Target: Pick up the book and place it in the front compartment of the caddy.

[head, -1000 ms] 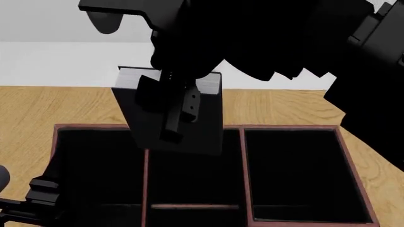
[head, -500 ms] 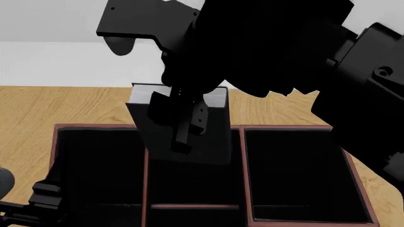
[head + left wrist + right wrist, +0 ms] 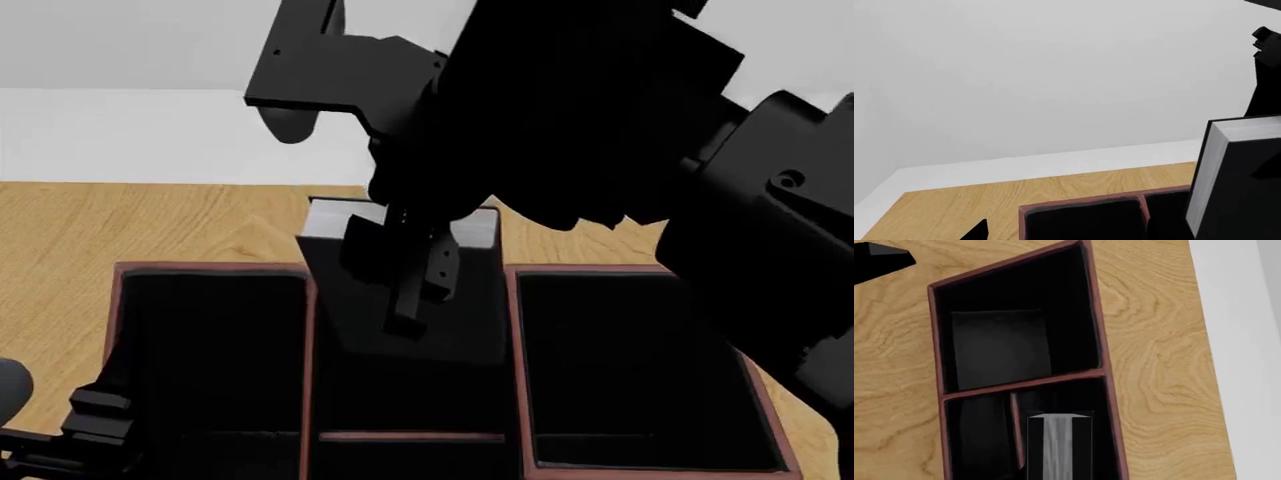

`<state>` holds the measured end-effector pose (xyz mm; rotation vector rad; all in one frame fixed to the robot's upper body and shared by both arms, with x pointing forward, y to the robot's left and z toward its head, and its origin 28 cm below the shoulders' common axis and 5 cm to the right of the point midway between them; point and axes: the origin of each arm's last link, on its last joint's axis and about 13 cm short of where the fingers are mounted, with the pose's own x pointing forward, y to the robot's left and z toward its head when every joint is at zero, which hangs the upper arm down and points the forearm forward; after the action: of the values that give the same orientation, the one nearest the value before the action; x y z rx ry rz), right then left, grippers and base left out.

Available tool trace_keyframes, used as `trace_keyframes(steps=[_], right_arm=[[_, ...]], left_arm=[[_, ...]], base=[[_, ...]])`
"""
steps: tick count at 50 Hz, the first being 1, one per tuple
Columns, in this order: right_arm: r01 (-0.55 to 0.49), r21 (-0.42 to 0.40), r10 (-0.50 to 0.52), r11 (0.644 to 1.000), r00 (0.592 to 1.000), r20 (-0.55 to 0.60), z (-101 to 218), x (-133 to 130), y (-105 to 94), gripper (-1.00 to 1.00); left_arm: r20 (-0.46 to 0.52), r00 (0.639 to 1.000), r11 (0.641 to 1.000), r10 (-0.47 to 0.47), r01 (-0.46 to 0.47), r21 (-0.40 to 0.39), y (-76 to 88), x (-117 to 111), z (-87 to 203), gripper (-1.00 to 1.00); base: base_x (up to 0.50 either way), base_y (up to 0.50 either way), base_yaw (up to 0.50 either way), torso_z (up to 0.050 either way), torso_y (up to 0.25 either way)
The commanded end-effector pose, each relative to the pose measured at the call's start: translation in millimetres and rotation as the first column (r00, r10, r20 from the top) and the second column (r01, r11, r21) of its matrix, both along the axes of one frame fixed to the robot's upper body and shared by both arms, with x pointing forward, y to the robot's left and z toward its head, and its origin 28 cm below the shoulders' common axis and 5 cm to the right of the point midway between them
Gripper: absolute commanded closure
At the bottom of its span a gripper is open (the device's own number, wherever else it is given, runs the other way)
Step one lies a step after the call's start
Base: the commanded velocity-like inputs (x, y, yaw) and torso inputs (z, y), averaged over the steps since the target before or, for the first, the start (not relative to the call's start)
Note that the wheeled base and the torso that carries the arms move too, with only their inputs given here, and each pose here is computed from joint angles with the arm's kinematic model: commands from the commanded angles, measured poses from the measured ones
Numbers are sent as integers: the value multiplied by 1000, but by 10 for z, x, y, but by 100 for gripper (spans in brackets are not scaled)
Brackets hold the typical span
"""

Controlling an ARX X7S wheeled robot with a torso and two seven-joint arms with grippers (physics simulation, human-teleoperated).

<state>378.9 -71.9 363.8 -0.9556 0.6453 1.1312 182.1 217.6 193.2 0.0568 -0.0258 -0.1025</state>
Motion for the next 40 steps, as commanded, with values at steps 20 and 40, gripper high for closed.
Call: trace_keyframes(steps=[20,40], right_arm=[[-39,-1,39,999,999,0,-174,210,67,100],[-12,-87,12,996,1000,-4,-438,344,18,100]], left_arm=[[2,1000,1000,7,-7,3,13,7,25,-100],[-7,1000,1000,9,-9,5,6,12,-10,-100]], base=[[0,0,0,0,1],[0,0,0,1,1]])
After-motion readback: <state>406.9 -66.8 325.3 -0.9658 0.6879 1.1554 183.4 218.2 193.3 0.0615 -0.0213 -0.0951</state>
